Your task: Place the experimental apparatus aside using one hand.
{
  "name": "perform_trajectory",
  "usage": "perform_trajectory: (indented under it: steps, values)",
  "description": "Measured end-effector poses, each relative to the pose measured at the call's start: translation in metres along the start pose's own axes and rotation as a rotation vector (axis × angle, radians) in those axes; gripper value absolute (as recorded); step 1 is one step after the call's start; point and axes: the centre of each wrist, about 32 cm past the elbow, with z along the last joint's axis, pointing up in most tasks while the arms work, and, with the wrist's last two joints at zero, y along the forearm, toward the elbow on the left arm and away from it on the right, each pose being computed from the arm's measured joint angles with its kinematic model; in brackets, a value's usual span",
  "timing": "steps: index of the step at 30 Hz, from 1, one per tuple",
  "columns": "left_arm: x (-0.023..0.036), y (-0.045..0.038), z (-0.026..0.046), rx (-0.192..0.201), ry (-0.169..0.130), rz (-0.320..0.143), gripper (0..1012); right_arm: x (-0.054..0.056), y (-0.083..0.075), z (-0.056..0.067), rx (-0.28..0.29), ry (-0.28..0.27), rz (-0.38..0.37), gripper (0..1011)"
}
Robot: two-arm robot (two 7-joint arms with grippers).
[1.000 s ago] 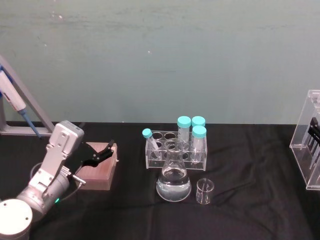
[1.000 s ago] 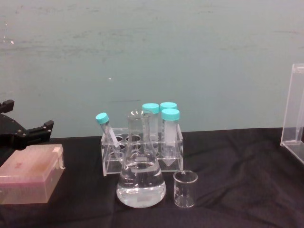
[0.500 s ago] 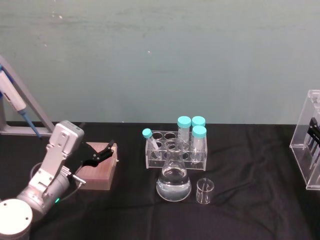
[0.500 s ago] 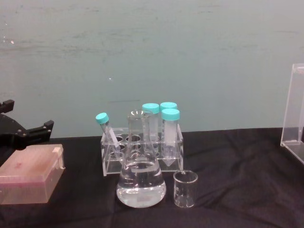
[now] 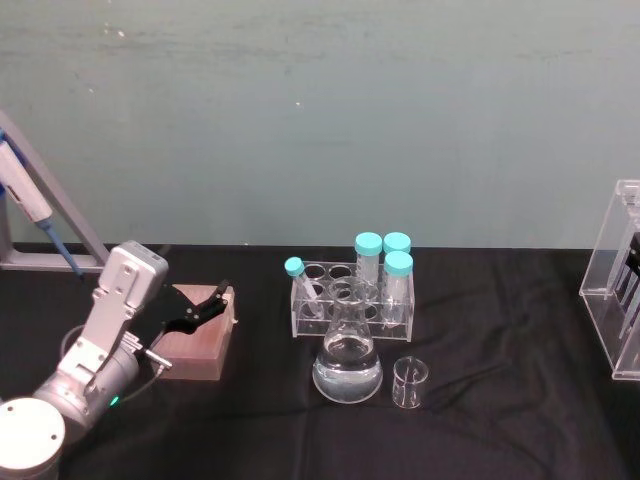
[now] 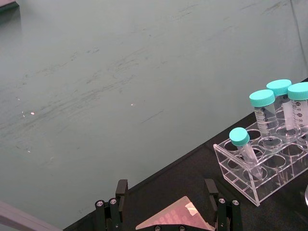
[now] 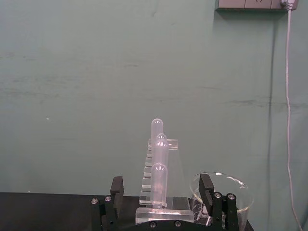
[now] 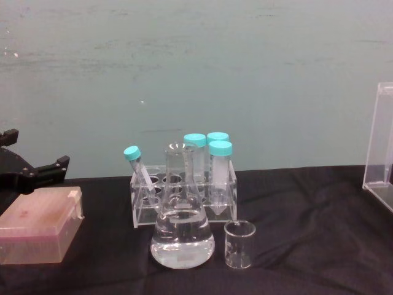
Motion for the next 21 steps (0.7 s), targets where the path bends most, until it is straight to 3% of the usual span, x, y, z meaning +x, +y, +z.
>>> perform_trajectory:
  steps: [21]
  values:
    - [0.0000,0.0000,0.0000,0.000,0.000,0.000,1000,0.006,-0.017,0.014,0.032,-0.007,0.021,1000]
